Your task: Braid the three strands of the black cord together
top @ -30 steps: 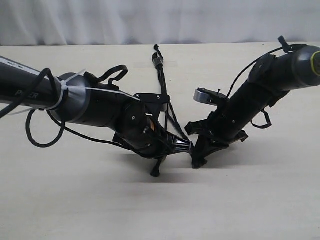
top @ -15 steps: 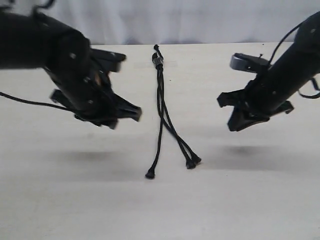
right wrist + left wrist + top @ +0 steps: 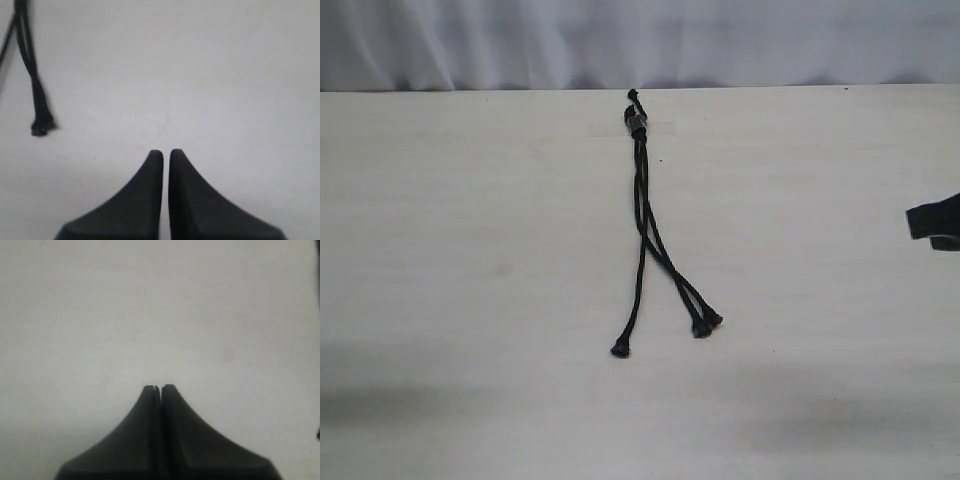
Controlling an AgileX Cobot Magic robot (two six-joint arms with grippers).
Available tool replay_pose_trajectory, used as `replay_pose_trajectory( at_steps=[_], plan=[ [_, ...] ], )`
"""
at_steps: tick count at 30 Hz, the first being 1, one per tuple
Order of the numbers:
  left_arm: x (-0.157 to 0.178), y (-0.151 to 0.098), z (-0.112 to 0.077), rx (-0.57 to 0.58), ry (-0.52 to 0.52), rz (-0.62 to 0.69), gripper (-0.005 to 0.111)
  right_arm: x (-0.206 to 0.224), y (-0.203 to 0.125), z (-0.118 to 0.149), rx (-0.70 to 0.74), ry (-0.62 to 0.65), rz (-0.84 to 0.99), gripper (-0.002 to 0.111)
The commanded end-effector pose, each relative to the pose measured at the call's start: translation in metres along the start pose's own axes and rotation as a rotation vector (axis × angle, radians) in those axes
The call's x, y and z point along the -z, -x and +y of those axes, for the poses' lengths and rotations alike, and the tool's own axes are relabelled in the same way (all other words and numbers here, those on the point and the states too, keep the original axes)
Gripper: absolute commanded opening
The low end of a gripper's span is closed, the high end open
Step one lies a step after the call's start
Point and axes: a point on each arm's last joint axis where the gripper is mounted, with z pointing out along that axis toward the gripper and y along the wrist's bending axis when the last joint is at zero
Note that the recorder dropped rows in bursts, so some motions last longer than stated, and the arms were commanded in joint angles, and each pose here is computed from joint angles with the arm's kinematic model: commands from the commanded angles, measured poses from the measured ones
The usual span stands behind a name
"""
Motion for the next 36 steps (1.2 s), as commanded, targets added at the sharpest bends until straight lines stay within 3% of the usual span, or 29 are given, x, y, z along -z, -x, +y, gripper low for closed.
replay_pose_trajectory(
  at_steps=[1,6,10,24,36],
  plan=[
    [0.036,-0.035,0.002,-0.004,-0.033,-0.261,0.0,0.04,-0.035,0.003,0.01,-0.011,-0.293,0.004],
    [0.036,-0.067,0.007,-0.061,-0.031,-0.408,0.0,0.058,-0.071,0.003,0.021,-0.047,-0.656,0.004],
    [0.032,-0.07,0.007,-0.095,-0.026,-0.443,0.0,0.058,-0.097,0.003,0.017,-0.056,-0.807,0.004],
    [0.034,-0.072,0.008,-0.132,-0.004,-0.443,0.0,0.077,-0.134,0.006,0.036,-0.054,-1.031,0.004],
    [0.094,-0.106,0.008,-0.167,-0.032,-0.778,0.0,0.055,-0.142,0.003,0.029,-0.061,-1.022,0.004]
  ],
)
